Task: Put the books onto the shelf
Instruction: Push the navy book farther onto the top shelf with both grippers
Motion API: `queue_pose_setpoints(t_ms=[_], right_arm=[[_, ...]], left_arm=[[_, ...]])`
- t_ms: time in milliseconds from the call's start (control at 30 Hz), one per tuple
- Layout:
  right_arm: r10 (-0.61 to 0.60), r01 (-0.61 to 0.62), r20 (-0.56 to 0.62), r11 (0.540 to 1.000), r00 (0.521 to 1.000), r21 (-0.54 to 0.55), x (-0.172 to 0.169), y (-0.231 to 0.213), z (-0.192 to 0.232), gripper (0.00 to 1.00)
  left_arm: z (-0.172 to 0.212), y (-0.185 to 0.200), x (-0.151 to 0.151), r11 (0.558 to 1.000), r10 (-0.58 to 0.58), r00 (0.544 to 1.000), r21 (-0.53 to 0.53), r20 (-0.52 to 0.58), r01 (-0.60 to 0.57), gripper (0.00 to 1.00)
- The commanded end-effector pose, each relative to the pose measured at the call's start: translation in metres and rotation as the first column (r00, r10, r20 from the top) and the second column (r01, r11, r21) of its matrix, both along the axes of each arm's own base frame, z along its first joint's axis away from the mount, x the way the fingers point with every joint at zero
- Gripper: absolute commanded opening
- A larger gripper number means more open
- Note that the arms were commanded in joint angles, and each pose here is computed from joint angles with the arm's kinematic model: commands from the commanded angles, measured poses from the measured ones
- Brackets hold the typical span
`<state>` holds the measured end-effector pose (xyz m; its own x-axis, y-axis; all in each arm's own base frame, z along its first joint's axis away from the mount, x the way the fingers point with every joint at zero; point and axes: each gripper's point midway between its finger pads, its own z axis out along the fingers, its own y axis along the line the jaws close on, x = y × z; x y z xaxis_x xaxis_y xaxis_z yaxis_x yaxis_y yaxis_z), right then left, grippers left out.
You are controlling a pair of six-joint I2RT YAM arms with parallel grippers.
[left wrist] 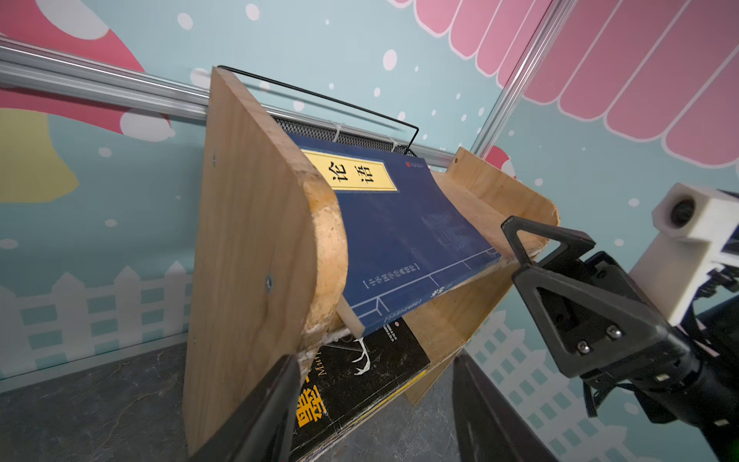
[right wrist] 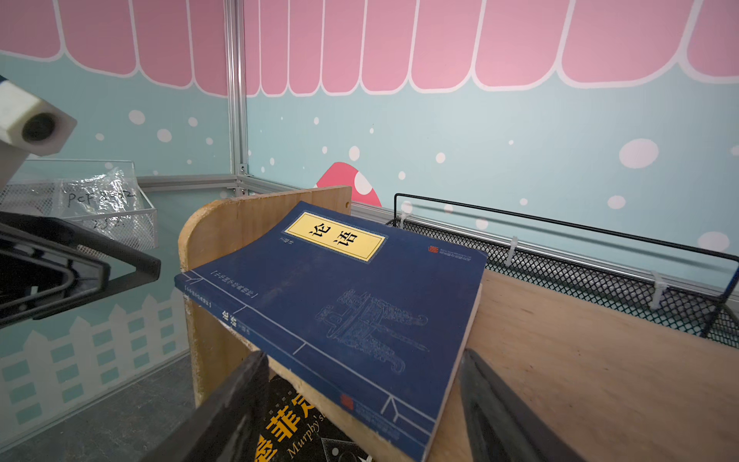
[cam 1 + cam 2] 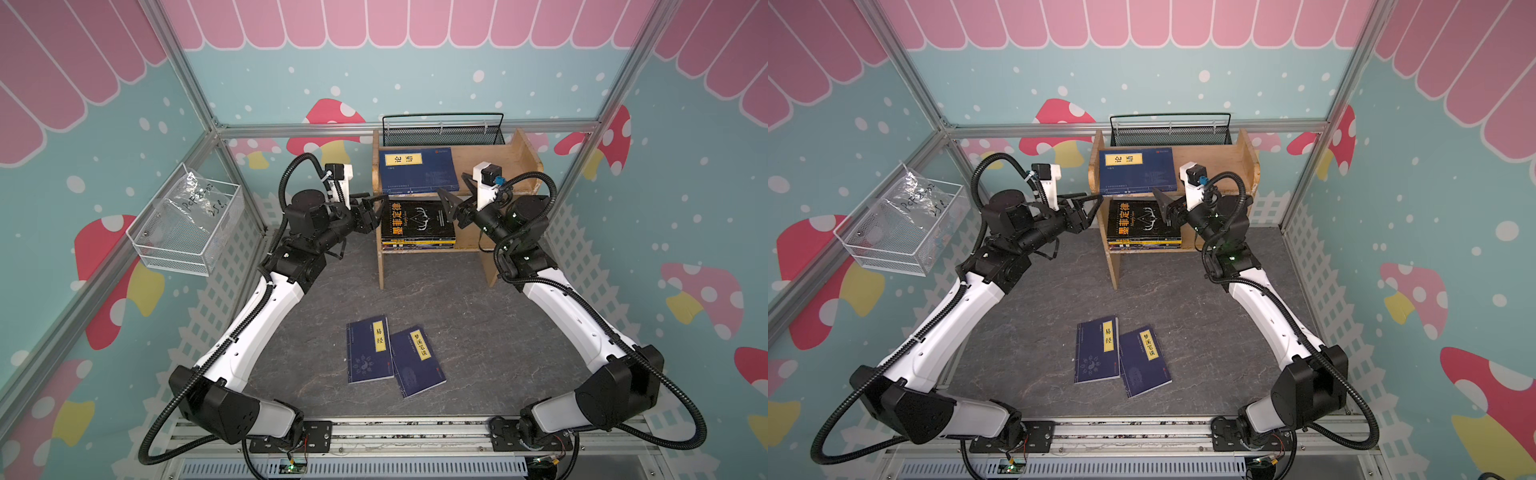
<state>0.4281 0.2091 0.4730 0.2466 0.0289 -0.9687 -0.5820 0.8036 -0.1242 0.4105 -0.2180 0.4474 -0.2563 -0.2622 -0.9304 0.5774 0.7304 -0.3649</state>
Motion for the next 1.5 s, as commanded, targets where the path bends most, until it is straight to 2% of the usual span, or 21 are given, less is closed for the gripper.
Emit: queue_pose_setpoints(t_ms=[0,100,167,267,433,733,933,1067,1300,1467], right_arm=[[-0.046,0.050,0.091,0.998,0.995,-0.043,-0.004,-0.007,0.027,0.80],[0.007,-0.002,0.054,0.996,0.999,-0.087,0.001,0.003,0.028,0.82],[0.026,-0.031,-0.043,0.993,0.999,-0.115,0.012,0.010,0.023,0.82],[-0.012,-0.008,-0.168,0.993,0.986,-0.118,0.025,0.008,0.017,0.82],[-0.004,-0.025,-0.263,0.994,0.965,-0.105,0.027,0.010,0.014,0.83],[0.076,-0.112,-0.321,0.989,0.944,-0.095,0.030,0.025,-0.002,0.81],[0.189,-0.226,-0.361,0.972,0.913,-0.061,0.019,0.042,-0.011,0.75],[0.214,-0.249,-0.375,0.967,0.902,-0.048,0.014,0.048,-0.018,0.73],[0.209,-0.245,-0.362,0.968,0.909,-0.056,0.007,0.051,-0.018,0.72],[0.161,-0.202,-0.334,0.975,0.928,-0.091,0.009,0.045,-0.016,0.78]], left_arm=[[0.009,-0.007,-0.002,0.998,-0.052,0.997,0.027,0.061,0.051,0.62],[0.011,-0.007,0.001,0.999,-0.049,0.996,0.021,0.074,0.047,0.62],[0.011,-0.007,0.002,0.999,-0.046,0.996,0.022,0.076,0.044,0.62],[0.011,-0.007,0.002,0.999,-0.049,0.996,0.024,0.079,0.047,0.62],[0.014,-0.005,0.005,0.999,-0.036,0.995,0.025,0.092,0.033,0.64],[0.017,-0.007,0.010,0.997,-0.072,0.992,0.019,0.102,0.070,0.65],[0.019,-0.003,0.016,0.997,-0.071,0.992,0.013,0.104,0.070,0.65],[0.017,-0.001,0.021,0.998,-0.067,0.993,0.014,0.099,0.066,0.64],[0.012,0.004,0.034,0.998,-0.054,0.995,0.022,0.088,0.052,0.55],[0.009,0.005,0.038,0.999,-0.050,0.995,0.020,0.086,0.048,0.52]])
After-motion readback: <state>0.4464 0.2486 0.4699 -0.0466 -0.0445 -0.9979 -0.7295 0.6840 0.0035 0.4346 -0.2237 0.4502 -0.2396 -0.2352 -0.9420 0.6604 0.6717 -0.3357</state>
